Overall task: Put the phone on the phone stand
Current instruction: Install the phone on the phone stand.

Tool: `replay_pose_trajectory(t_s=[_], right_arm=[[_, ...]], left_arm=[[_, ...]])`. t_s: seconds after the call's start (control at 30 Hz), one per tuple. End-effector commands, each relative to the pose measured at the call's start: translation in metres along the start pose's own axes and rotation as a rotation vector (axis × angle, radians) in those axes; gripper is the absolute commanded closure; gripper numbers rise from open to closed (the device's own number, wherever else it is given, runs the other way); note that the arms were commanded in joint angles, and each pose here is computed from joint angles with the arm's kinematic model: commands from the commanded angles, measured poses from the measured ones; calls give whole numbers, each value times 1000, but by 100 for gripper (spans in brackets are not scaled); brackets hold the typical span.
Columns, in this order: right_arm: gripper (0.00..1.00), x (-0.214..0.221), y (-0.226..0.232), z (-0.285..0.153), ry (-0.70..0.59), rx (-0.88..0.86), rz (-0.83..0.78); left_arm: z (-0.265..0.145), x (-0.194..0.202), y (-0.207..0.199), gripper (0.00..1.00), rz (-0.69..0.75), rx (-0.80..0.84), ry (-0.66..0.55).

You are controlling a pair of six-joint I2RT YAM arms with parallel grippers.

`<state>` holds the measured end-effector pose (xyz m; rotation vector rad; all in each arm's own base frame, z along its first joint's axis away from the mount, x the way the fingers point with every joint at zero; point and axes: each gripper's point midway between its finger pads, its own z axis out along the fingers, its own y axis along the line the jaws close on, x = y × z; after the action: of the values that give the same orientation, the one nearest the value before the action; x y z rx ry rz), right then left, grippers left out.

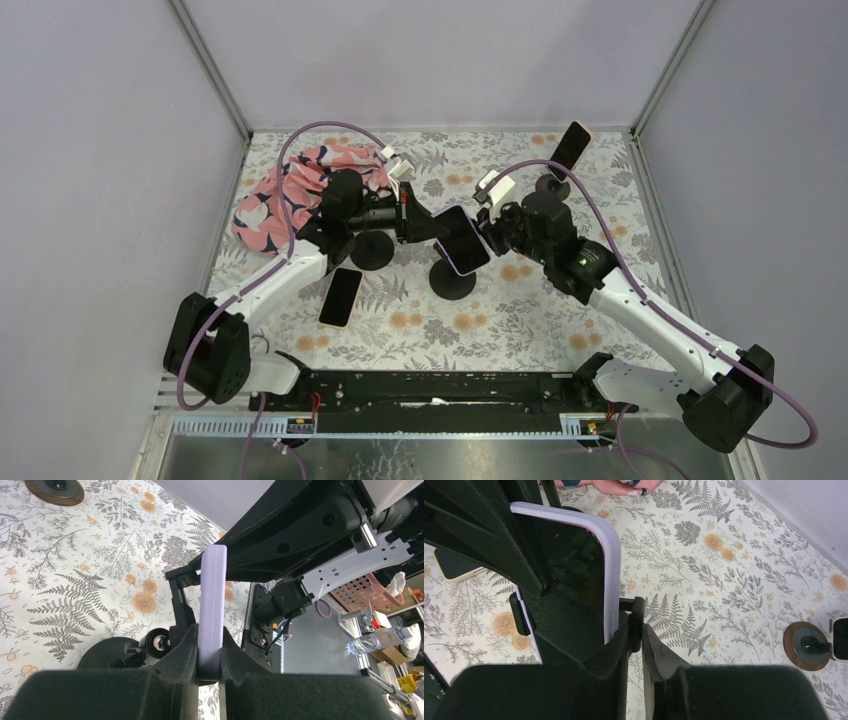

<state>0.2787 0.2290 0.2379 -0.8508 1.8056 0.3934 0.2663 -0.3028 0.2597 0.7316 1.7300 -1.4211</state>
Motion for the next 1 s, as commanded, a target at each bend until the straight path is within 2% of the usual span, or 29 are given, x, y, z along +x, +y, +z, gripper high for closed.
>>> replay_pose_trajectory(t_s=[0.0,0.5,0.97], right_arm=[[100,33,-46,-11,153,229,-97],[100,35,-48,-9,172,264,-146],[100,35,-43,-6,174,251,-166]], left_arm=[[-16,38,37,100,-240,-197,91],[-16,27,29,100,-212,-351,93],[-14,27,27,100,-253,-447,101]])
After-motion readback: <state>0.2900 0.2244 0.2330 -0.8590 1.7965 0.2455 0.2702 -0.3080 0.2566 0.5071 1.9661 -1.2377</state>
